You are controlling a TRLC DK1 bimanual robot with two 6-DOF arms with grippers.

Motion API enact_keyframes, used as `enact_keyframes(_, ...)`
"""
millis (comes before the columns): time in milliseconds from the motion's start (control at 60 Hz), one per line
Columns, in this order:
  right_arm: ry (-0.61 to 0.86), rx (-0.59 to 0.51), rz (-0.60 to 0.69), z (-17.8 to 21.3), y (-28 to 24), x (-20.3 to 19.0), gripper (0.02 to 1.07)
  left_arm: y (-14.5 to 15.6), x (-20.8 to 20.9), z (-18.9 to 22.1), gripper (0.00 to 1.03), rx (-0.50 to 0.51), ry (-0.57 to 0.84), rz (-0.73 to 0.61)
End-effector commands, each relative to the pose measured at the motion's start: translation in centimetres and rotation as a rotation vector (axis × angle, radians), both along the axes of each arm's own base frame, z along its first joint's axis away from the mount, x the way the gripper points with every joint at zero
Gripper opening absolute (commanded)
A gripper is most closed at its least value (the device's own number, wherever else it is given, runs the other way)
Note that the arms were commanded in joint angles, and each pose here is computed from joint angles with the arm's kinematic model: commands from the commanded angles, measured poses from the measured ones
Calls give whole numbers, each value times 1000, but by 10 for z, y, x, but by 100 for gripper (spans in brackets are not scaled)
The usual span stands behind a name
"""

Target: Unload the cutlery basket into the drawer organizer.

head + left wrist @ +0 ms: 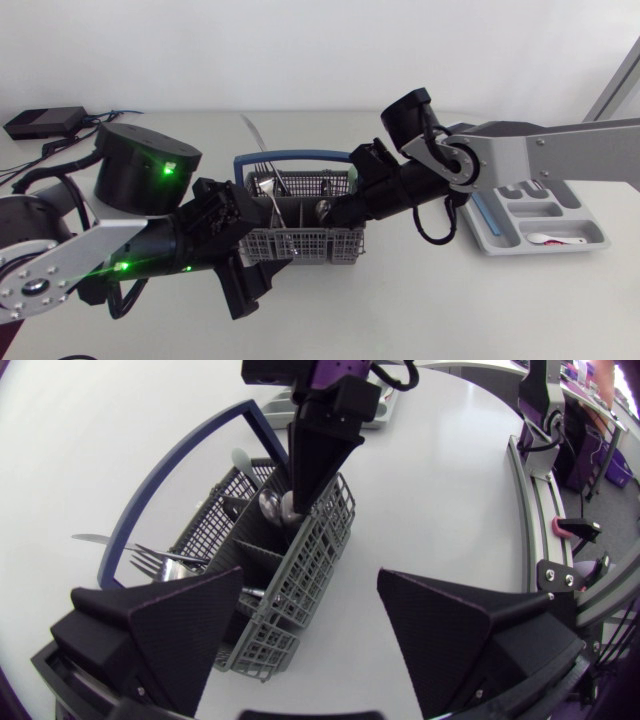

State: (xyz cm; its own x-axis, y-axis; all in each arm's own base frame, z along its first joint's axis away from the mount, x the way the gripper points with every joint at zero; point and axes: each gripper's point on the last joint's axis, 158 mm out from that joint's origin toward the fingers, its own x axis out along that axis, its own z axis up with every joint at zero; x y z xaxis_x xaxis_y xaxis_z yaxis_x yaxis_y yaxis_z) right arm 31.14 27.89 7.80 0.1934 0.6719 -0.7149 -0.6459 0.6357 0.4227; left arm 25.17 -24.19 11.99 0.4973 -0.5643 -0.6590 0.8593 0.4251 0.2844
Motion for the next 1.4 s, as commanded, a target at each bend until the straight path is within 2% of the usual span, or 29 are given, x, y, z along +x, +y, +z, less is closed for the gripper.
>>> enact_keyframes(0,18,16,-2,1,8,1,22,4,-3,-16,93,38,10,-12)
enact_keyframes(200,20,23,20,2,16,-3,13,4,-3,-18,93,40,13,-13)
enact_keyframes(433,-6,37,41,14,24,-6,9,5,-5,-22,93,45,17,-14)
enact_keyframes(950,-61,77,65,78,33,-8,9,7,-5,-25,93,47,19,-8)
enact_keyframes(1183,-28,161,96,116,25,-24,9,8,-5,-25,93,47,17,-6)
enact_keyframes(1383,-38,243,74,155,-8,-37,9,7,-4,-25,93,52,11,-3)
